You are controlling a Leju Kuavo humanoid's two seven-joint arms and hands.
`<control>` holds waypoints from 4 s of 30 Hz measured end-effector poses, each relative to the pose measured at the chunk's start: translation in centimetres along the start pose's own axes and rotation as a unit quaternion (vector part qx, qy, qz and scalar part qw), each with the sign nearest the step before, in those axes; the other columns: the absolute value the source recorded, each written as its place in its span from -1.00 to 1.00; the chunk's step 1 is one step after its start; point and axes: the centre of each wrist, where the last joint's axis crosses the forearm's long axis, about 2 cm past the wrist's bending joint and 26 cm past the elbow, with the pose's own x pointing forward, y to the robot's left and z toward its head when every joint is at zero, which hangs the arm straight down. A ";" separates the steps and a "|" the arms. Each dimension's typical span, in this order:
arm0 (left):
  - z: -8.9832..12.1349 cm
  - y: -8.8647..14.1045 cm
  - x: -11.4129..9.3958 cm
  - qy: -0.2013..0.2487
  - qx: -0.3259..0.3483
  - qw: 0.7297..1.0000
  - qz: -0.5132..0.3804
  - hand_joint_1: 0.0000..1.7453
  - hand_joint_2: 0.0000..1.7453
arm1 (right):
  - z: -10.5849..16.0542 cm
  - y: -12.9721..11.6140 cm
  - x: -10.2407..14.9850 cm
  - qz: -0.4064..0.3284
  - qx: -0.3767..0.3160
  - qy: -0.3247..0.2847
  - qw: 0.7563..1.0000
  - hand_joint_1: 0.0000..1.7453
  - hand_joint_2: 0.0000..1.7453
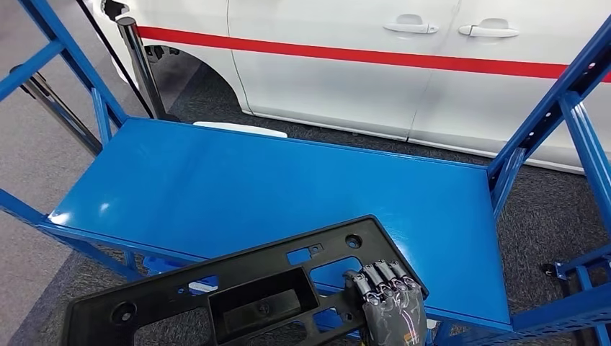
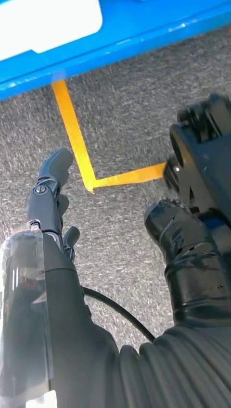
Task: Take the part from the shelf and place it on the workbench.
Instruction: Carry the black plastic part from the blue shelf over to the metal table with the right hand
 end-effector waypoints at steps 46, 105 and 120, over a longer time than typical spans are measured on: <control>-0.2 0.1 0.3 -0.001 0.003 1.000 0.001 -1.00 1.00 | 0.2 1.8 -0.5 -0.012 0.018 0.030 0.999 1.00 1.00; 0.1 0.0 -0.1 -0.005 0.008 1.000 0.001 -1.00 1.00 | 0.6 2.0 -0.9 -0.077 0.007 0.071 0.994 1.00 1.00; 0.0 0.0 0.1 -0.007 0.007 1.000 0.002 -1.00 1.00 | 0.9 1.9 -1.1 -0.075 0.010 0.075 0.994 1.00 1.00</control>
